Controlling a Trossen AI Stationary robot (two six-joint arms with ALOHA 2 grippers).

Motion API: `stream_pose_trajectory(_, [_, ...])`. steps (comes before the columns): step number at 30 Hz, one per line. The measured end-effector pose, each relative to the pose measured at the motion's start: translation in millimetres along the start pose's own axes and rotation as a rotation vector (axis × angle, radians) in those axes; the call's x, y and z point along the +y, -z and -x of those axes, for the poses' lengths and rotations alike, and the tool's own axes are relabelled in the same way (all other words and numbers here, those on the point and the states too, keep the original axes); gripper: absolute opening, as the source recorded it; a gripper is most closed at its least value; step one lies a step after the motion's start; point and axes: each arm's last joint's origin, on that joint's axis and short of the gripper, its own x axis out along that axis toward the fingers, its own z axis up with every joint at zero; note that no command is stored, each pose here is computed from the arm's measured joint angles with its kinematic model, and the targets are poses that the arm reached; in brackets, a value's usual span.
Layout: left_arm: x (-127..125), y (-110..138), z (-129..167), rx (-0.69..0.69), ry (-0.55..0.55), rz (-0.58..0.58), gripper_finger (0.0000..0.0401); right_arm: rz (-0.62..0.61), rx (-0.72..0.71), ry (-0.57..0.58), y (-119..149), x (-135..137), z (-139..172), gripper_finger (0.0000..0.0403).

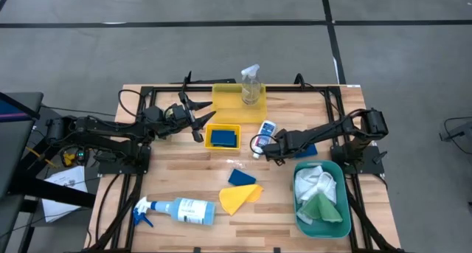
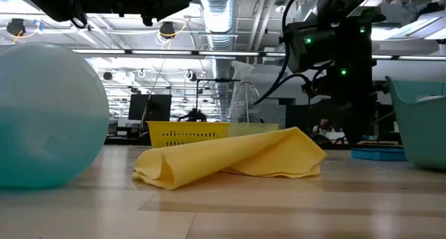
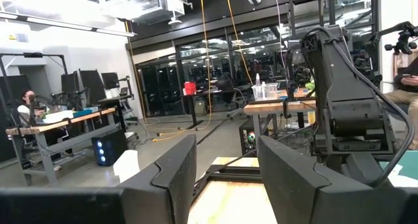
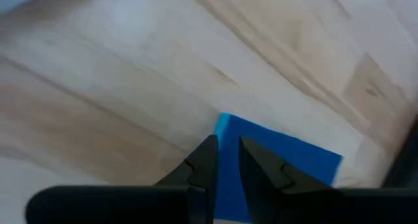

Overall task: Pick & Place Kitchen Items
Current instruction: Put the blue sponge into the bottom yellow bin

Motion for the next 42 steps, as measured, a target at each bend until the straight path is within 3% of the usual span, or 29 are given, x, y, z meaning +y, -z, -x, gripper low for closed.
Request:
stream_pose_trajectory(11, [0.0,0.0,0.0,0.0,0.0,0.0,0.0159,0.019,-0.005,-0.01,-1.4,0.5,-0.5,0.0054])
stream_pose_trajectory(19, [0.0,0.0,0.0,0.0,0.0,0.0,0.0159,-0.004,0.048,0.022,6.4,-8.0,-18.1,0.0054])
stream_pose_trajectory(42, [-0.1,0.1,0.1,0.0,0.0,0.0,0.0159,-0.003,0.043,-0.043,5.4,-9.3,-32.3,0.0054])
